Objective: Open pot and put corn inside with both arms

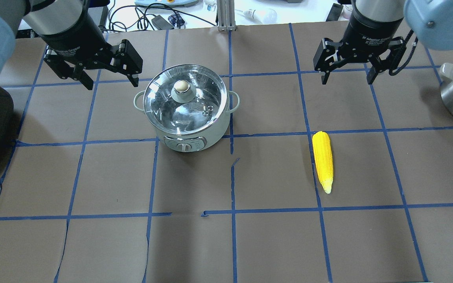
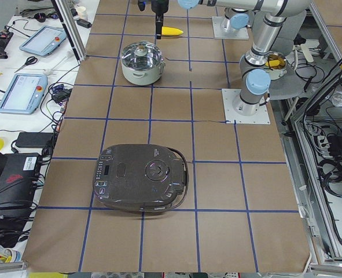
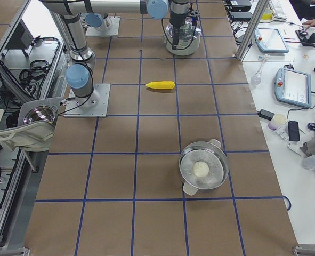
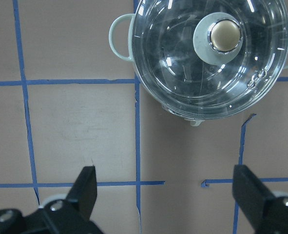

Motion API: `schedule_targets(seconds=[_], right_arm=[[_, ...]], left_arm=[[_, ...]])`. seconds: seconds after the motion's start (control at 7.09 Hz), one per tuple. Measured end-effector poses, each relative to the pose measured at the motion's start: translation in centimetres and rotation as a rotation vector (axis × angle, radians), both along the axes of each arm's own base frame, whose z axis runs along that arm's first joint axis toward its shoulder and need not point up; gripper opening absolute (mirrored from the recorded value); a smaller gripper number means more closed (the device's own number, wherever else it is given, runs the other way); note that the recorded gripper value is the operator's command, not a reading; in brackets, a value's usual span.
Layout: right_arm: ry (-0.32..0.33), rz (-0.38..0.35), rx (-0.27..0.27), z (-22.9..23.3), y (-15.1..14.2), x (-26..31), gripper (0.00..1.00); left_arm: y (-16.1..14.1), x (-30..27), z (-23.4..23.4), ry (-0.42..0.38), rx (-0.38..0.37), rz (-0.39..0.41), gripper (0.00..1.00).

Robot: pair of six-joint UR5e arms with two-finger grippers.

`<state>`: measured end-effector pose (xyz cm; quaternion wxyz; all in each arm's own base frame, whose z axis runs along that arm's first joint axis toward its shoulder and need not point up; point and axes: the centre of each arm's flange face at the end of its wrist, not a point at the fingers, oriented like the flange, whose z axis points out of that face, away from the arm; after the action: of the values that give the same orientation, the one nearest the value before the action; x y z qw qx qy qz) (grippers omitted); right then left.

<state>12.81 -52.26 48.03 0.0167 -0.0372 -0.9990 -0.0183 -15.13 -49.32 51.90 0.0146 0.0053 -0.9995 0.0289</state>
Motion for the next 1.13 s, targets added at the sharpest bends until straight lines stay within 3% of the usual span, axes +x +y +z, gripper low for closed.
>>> schedule_targets(seconds=[1.13], right_arm=[[0.001,0.014,0.002,0.11,-0.01,-0.21,1.00]], left_arm=[[-0.08,0.08,-0.06,0.000,0.001,0.002,1.00]])
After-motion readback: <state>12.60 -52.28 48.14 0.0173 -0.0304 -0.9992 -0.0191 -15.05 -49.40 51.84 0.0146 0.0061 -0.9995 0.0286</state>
